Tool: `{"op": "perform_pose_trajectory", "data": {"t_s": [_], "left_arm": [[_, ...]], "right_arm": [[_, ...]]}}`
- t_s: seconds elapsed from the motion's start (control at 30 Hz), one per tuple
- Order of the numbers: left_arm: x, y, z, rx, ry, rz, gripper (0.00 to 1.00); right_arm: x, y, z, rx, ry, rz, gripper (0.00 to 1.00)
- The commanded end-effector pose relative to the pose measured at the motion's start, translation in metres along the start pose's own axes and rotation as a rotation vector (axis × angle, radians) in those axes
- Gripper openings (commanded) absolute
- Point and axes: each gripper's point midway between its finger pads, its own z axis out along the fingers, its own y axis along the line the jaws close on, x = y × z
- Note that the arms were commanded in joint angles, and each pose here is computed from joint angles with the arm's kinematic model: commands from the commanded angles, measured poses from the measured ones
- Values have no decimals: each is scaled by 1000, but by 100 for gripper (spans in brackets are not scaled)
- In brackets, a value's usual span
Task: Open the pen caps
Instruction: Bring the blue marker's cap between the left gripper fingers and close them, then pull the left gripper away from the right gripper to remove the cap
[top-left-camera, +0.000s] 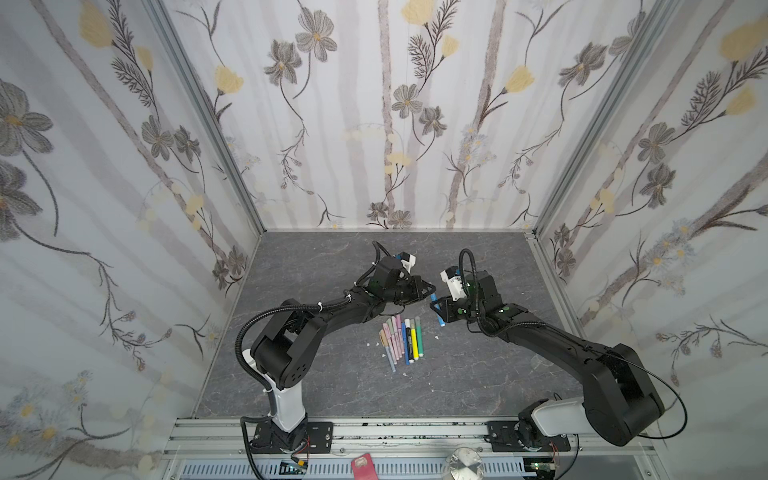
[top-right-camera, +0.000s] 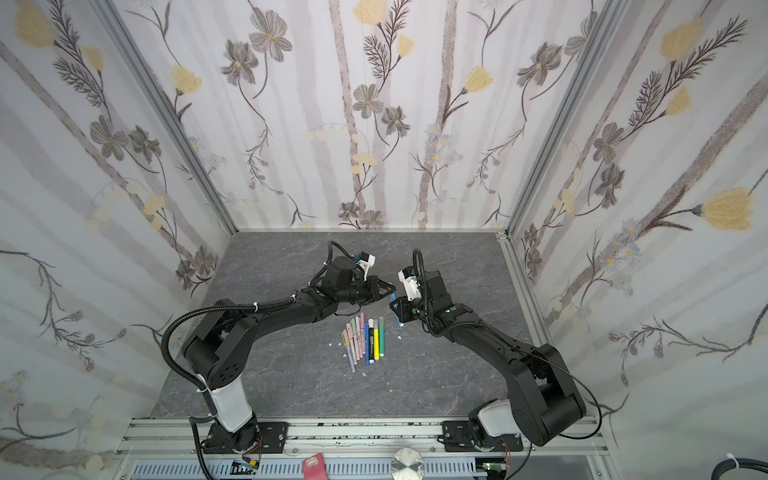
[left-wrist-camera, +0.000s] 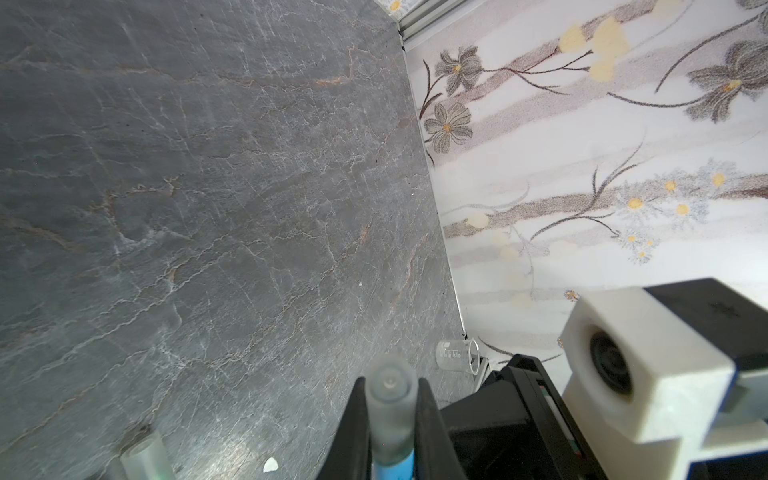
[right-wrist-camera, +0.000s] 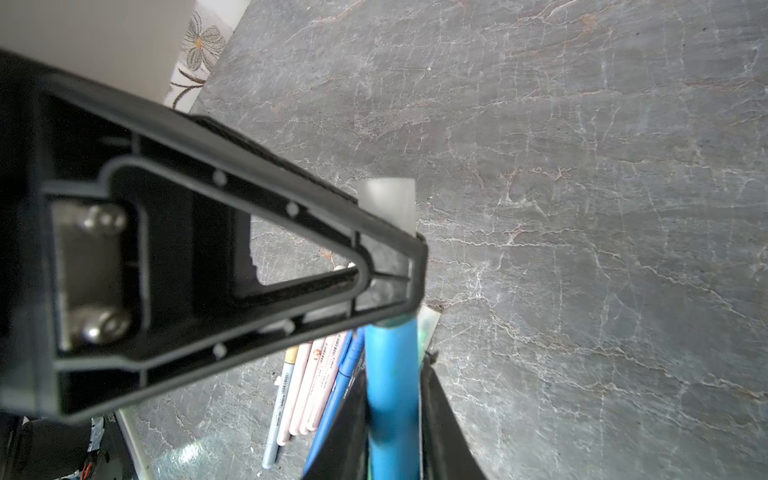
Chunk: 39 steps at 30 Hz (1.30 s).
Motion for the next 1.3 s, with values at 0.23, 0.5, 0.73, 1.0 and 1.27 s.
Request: {"op": "perform_pose_trajectory", "data": {"t_s": [0.23,0.5,0.73,1.0,1.27], "left_arm": [[-14,-8,0,-2,-26,27,0],[-52,22,-1,-126,-86,72,0],[-86,27,-4,-153,-168,77,0],[-102,42,0,-183,-207,72,0],[-117,52,-5,-194,-231,66,0]], "right_arm": [[4,2,4,-23,-6,0,0],[37,2,2,-11,50,7,0],[57,-1,-5,6,53,43,0],[77,-6,-13,24,73,54,0],[82,-10,-20,50,72,45,0]]}}
